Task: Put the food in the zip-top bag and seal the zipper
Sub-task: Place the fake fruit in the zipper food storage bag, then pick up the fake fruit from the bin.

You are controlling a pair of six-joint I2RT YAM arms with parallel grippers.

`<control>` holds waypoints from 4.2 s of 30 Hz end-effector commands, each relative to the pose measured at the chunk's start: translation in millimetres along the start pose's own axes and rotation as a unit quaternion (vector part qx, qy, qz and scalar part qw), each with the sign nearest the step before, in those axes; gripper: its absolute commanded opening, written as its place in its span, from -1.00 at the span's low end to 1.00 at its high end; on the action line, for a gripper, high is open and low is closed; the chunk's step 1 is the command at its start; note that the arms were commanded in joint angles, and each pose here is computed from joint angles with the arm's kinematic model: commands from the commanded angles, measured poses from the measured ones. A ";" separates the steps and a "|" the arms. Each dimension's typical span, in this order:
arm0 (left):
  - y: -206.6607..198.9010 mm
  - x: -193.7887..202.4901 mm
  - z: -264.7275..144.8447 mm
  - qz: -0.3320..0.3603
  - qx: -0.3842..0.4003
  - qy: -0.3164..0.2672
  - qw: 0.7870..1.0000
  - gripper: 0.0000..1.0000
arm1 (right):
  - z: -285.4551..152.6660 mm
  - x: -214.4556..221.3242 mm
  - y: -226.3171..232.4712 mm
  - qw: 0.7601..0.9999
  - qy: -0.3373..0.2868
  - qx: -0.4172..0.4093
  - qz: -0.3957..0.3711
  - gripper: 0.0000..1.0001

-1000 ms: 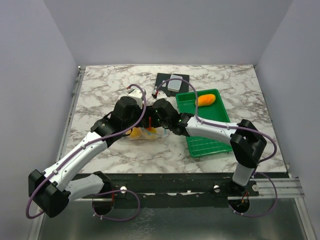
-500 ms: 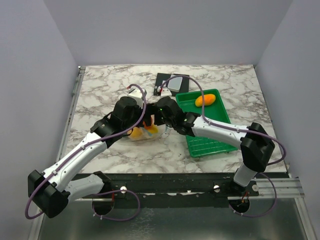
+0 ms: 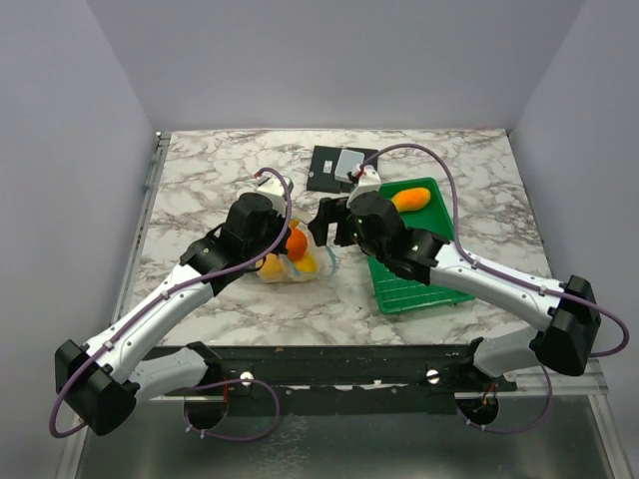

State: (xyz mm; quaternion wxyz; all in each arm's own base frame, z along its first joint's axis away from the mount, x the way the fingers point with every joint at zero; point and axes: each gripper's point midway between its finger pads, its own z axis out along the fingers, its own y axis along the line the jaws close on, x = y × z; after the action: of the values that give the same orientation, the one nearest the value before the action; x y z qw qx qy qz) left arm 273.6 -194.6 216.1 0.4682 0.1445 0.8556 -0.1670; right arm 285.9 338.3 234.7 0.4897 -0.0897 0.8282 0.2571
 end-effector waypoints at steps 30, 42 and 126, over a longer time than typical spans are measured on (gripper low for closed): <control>3.3 -3.3 -1.7 -0.002 -0.008 -0.008 1.000 -1.00 | 1.9 -18.4 -206.2 0.946 -0.023 0.315 0.079 0.95; 3.1 -4.2 -2.2 -0.002 -0.007 -0.009 1.000 -1.00 | 25.0 -17.4 -260.7 0.891 -0.050 0.401 0.206 1.00; 4.5 -0.5 0.4 0.001 -0.012 -0.001 1.000 -1.00 | 23.5 -15.1 -248.7 0.945 -0.033 0.182 0.269 -0.68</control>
State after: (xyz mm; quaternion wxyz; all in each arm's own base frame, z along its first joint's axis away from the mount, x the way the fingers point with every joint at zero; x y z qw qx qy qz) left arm 274.3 -195.0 212.6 0.4639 0.1454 0.8582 -0.1644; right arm 423.2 109.4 124.9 0.4150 0.3308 0.8313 0.1653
